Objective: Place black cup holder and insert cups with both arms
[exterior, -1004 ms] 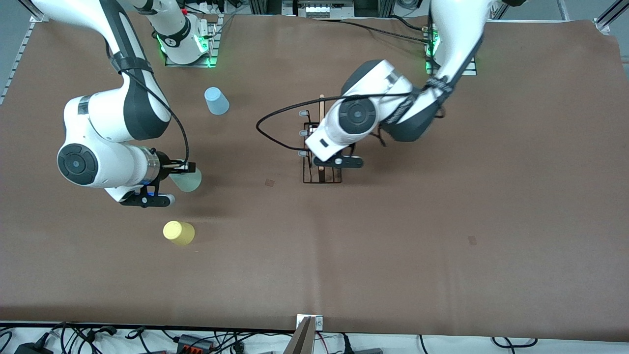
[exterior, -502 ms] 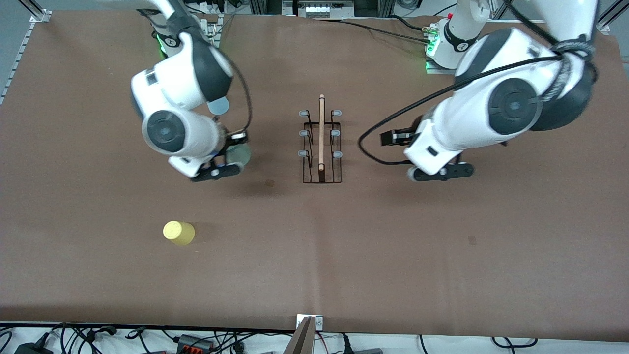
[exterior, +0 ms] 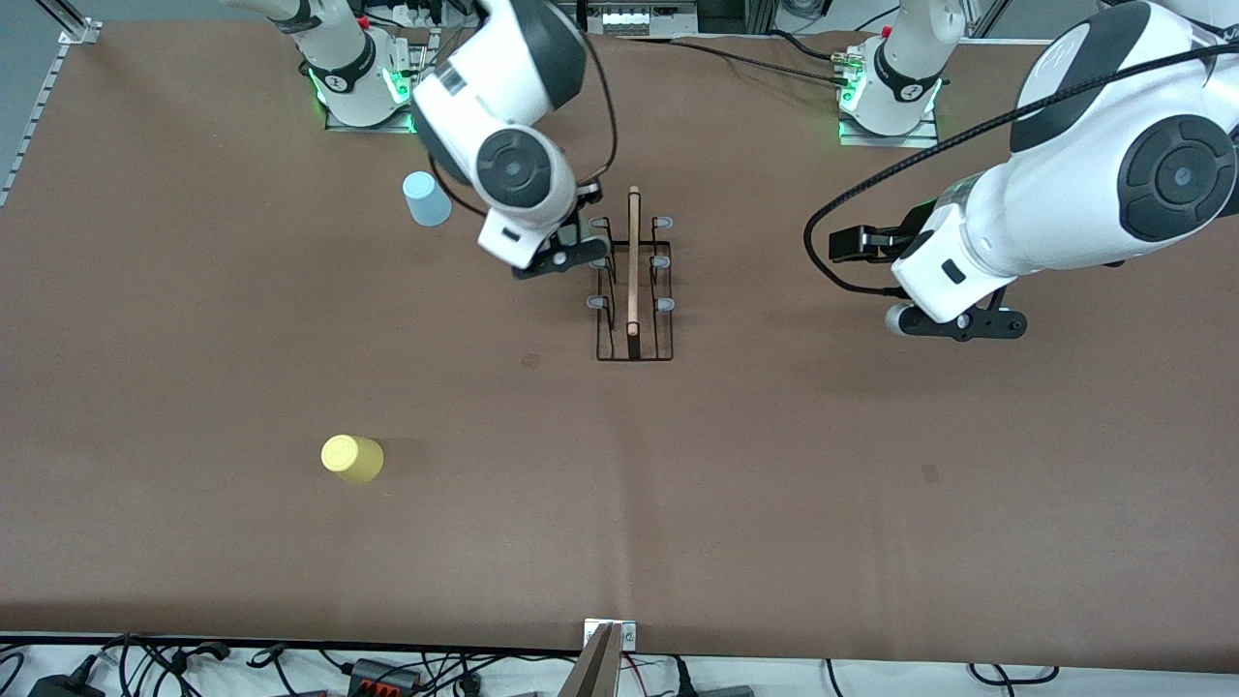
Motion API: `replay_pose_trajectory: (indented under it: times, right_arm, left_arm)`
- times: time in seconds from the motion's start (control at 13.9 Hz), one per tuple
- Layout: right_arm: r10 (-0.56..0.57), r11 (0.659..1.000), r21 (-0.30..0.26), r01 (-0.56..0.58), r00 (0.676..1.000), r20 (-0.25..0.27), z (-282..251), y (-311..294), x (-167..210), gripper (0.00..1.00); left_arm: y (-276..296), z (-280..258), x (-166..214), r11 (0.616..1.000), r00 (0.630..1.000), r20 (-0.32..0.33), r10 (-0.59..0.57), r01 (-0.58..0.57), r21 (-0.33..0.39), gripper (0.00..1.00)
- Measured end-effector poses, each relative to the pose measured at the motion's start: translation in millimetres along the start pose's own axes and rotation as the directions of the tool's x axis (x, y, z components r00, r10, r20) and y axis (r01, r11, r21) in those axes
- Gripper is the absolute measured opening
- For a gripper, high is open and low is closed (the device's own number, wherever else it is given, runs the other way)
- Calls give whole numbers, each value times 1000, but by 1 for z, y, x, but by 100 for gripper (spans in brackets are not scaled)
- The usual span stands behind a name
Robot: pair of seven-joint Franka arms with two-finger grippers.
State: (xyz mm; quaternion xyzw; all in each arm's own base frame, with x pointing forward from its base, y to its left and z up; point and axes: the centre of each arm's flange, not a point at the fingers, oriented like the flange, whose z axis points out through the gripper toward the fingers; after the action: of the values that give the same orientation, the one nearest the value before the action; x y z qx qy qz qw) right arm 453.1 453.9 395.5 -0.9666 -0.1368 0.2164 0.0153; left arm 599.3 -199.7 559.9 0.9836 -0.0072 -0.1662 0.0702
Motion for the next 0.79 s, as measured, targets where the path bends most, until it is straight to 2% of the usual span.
replay_pose_trajectory:
  times: [0.29, 0.43, 0.57, 0.79]
  right_arm:
    - [-12, 1000, -2, 13, 999, 44, 24, -21, -3, 65]
    - [-6, 1000, -6, 7, 998, 58, 33, -19, 3, 65]
    - [-2, 1000, -5, 3, 998, 62, 39, -19, 8, 65]
    - [2, 1000, 11, -3, 999, 49, 44, -20, 15, 65]
  left_arm:
    - [-32, -7, 7, 995, 995, -4, 96, -96, -9, 100]
    - [-52, -16, 8, 990, 990, -28, 138, -137, 29, 100]
    - [-85, -28, 7, 984, 984, -74, 163, -157, 79, 100]
    - [-129, -37, -4, 981, 969, -175, 173, -154, 117, 100]
